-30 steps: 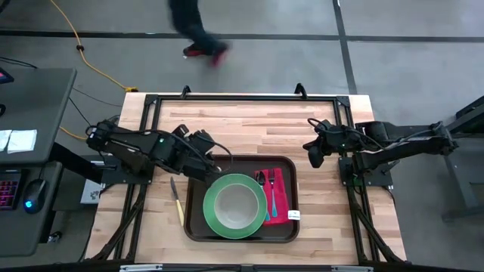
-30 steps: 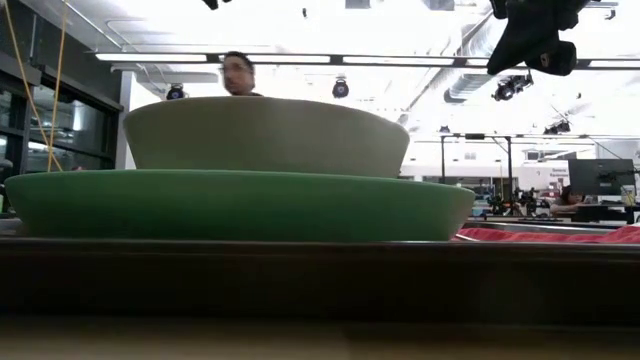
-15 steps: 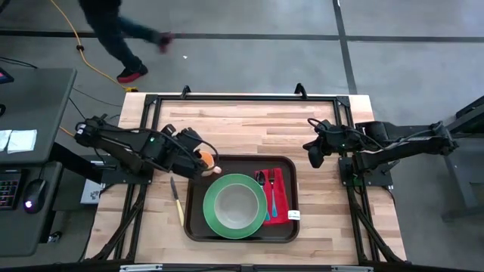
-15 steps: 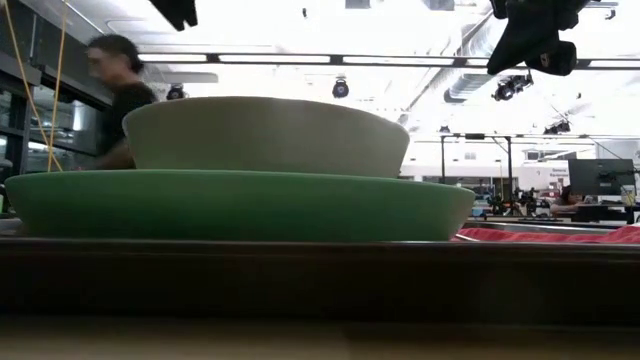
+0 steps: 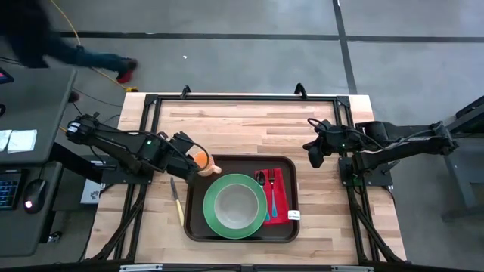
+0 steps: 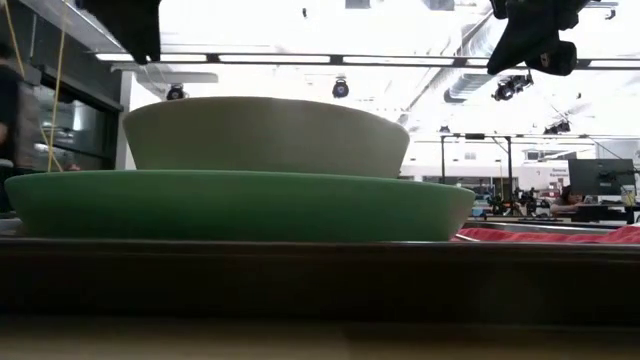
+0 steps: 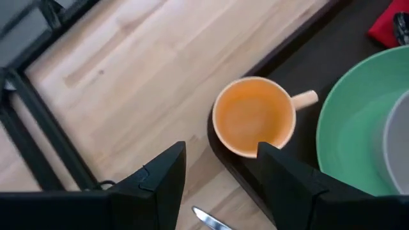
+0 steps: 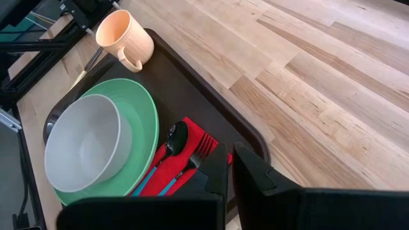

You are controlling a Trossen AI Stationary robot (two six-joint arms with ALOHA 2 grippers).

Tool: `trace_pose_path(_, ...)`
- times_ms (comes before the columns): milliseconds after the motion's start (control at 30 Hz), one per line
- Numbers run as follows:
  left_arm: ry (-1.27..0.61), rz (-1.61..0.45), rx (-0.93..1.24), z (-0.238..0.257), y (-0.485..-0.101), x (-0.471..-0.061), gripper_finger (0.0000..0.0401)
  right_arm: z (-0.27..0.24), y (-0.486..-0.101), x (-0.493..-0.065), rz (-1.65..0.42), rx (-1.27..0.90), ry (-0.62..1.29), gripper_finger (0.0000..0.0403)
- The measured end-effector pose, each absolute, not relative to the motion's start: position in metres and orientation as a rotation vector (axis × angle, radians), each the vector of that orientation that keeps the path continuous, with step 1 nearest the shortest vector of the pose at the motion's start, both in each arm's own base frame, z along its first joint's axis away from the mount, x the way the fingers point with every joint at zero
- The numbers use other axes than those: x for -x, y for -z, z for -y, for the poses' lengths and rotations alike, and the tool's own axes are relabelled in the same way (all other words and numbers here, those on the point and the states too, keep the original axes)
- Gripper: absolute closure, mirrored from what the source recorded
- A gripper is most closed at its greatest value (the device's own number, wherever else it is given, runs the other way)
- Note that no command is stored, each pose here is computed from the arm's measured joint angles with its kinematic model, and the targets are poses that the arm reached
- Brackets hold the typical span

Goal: Set up tray
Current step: Put the yellow table knife on the red table napkin to the right of the blue fork

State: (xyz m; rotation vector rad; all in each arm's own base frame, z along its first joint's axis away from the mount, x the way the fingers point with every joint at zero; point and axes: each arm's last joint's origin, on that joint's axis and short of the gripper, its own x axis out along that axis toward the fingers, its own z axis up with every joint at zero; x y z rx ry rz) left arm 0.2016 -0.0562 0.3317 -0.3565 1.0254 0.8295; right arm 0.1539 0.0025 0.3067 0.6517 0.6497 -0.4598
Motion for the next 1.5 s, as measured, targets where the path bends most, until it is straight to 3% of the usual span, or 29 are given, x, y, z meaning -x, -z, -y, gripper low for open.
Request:
trace_pose_path(533, -0.783, -1.091, 0.482, 0.053, -0.299, -0.178, 0.0178, -0.003, -0.307, -0.154, -0.650, -0.656, 0.461, 0.0402)
trace_pose_path(1000, -0.699, -1.042, 0.564, 0.091, -0.286, -0.150, 0.0178, -0.003, -0.307, -0.154, -0.647, -0.660, 0.453, 0.0403)
trace_pose_path(1500, -0.737, -1.173, 0.714, 0.113, -0.277, -0.143, 0.0178, -0.003, -0.307, -0.155, -0.644, -0.663, 0.452, 0.0403)
